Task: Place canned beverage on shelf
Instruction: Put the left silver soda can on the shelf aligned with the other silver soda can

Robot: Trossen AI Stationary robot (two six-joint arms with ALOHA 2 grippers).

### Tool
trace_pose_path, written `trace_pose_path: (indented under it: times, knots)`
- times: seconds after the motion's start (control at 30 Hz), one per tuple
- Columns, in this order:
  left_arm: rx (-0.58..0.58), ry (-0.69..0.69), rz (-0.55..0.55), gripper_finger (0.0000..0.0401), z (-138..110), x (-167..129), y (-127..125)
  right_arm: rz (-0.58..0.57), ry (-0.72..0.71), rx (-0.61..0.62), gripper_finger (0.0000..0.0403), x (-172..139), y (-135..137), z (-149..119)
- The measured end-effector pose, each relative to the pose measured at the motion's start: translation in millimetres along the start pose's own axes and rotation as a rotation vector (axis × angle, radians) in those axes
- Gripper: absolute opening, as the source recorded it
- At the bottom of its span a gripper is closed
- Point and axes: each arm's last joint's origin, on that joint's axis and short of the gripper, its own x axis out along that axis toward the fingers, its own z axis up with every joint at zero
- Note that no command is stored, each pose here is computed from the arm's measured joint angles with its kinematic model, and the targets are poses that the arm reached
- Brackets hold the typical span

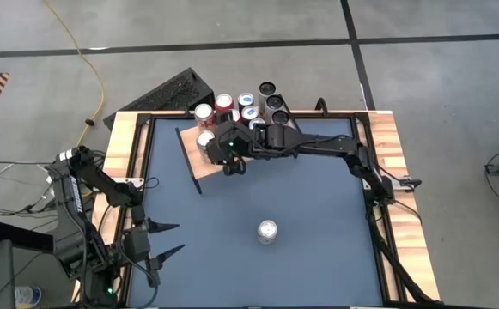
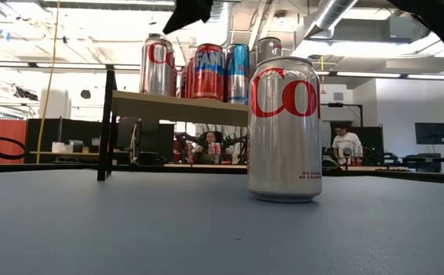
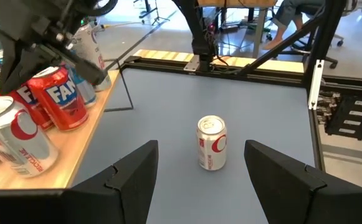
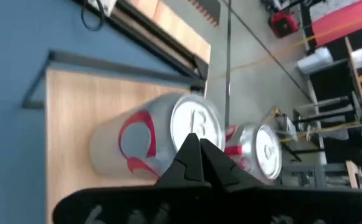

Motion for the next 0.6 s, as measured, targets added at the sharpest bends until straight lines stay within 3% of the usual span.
trace_pose_path:
  times: [0.13, 0.4, 0.6]
  knots:
    - [-0.006, -0.001, -0.001, 0.0228, 0, 0, 0, 0.0, 0.067, -0.026, 0.0, 2, 4, -5]
    - [-0.003, -0.013, 0.022, 0.0228, 1, 4, 1, 0.018, 0.063, 0.001, 0.0, -2, 11, 0]
    - [0.08, -0.092, 0.164, 0.0228, -14, 27, 9, 0.018, 0.039, -0.068, 0.0, -13, 28, 15]
